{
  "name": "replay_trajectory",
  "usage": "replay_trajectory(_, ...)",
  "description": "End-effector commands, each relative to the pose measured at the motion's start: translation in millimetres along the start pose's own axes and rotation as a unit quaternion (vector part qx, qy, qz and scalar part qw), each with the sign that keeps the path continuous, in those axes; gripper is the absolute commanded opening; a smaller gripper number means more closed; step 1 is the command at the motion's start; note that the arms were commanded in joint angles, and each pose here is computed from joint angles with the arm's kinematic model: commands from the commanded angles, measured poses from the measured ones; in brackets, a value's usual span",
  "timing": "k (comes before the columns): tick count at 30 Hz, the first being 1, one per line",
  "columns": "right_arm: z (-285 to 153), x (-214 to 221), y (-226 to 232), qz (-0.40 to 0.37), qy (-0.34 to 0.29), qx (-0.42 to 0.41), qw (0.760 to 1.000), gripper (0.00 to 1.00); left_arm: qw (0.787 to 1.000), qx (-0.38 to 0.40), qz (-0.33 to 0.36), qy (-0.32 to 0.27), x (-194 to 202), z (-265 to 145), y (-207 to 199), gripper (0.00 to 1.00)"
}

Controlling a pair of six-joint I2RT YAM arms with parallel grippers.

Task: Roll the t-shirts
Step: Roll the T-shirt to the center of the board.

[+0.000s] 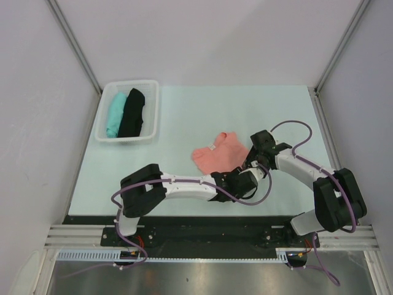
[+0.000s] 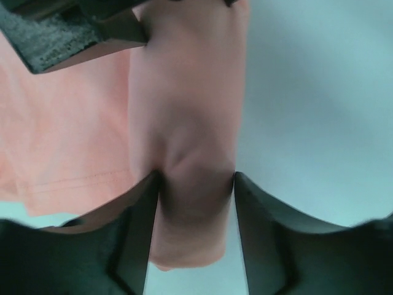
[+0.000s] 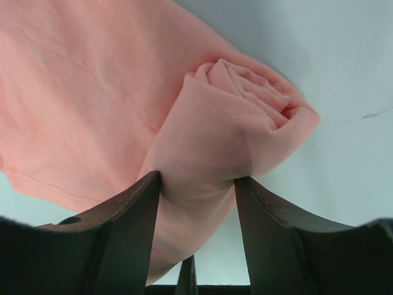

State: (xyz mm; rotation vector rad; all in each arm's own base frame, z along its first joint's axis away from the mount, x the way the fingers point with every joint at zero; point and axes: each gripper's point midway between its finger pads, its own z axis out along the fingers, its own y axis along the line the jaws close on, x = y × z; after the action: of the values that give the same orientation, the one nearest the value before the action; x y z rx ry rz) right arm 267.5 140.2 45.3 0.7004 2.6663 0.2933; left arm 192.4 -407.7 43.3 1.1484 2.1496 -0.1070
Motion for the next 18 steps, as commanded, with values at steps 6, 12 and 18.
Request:
replay_trajectory(6,-33,-28,-5,0.014,-0.055,-0.011,0.998,0.65,1.000,0.017,-0.009,0.001,-1,2,0,0.03)
replay_trajectory(12,-55,-30,-31,0.027,-0.084,-0.012,0.996,0.65,0.965,0.227,-0.129,-0.019,-18,-23,-43,0.00)
replay_trajectory(18,-62,-8,-62,0.042,-0.086,-0.009,0.995,0.62,0.919,0.337,-0.201,-0.018,-34,-51,-66,0.00)
